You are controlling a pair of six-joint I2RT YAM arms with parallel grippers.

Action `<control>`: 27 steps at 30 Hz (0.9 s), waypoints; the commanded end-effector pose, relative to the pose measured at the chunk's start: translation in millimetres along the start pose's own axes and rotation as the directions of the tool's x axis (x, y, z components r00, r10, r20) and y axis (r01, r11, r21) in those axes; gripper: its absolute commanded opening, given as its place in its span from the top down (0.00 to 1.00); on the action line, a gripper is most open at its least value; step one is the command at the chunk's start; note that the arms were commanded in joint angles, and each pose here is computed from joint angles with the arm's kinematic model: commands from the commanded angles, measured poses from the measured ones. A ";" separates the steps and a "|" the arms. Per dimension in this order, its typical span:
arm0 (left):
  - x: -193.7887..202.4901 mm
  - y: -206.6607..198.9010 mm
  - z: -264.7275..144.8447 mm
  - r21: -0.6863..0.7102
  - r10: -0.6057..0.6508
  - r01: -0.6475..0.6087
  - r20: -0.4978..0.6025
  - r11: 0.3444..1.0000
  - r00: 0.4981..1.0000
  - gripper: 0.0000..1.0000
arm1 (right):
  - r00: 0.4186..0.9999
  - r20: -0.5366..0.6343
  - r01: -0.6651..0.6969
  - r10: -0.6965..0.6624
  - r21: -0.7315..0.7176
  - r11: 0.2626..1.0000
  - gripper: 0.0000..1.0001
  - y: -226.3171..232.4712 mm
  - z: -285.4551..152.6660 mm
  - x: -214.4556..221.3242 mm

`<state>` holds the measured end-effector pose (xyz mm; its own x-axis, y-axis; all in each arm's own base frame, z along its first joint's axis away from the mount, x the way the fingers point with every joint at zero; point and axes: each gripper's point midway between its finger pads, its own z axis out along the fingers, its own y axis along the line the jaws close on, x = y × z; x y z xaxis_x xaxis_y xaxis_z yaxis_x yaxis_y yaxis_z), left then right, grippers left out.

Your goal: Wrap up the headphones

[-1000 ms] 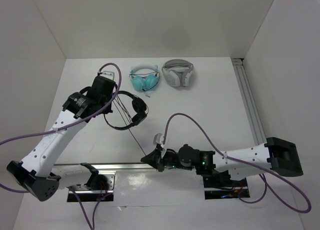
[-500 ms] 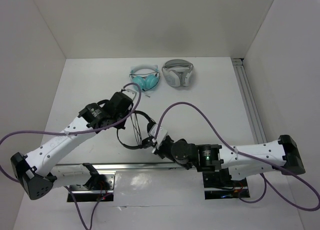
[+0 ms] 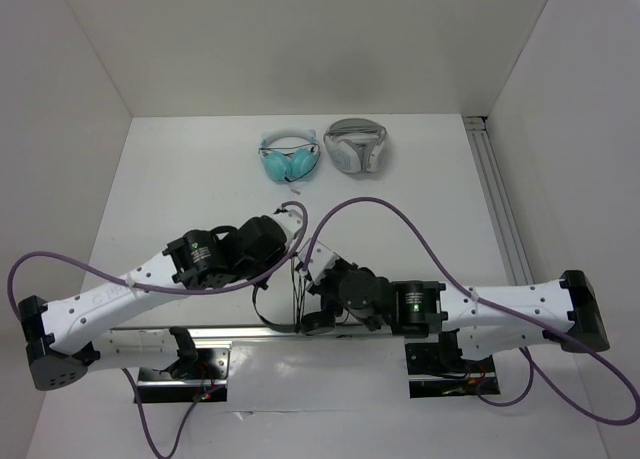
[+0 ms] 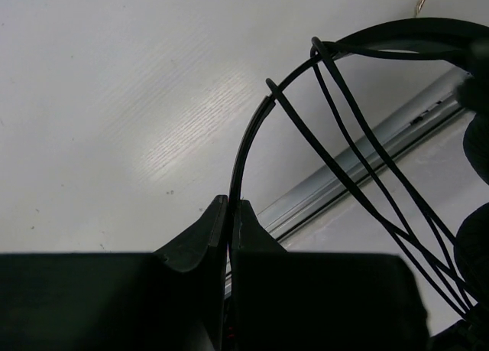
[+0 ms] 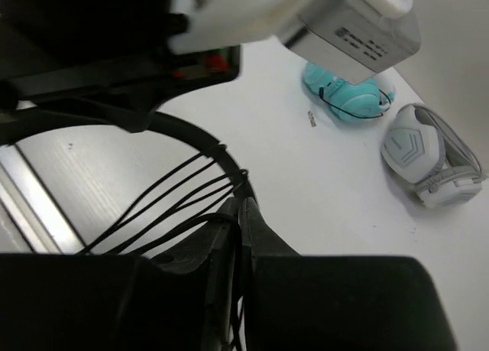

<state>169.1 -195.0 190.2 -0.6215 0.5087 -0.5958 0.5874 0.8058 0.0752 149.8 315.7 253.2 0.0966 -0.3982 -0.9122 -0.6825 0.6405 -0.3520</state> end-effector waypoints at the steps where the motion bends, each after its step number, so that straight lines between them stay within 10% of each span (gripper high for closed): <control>1: 0.7 -15.2 -18.9 0.082 0.065 -0.066 0.024 0.994 0.998 1.00 | 0.996 0.066 -0.059 0.053 0.095 0.994 0.86 -32.2 6.7 -16.4; 27: -38.8 5.6 -76.5 0.033 0.000 -0.005 0.165 0.999 0.986 1.00 | 0.947 0.047 -0.306 0.319 -0.181 0.935 0.71 -1.1 45.8 57.7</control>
<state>147.2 -179.9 251.2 -0.5491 0.5155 -0.6578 0.6382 0.7669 0.0681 197.1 310.4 174.4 -0.0895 -0.2635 -0.9605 -0.7435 0.6593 -0.1116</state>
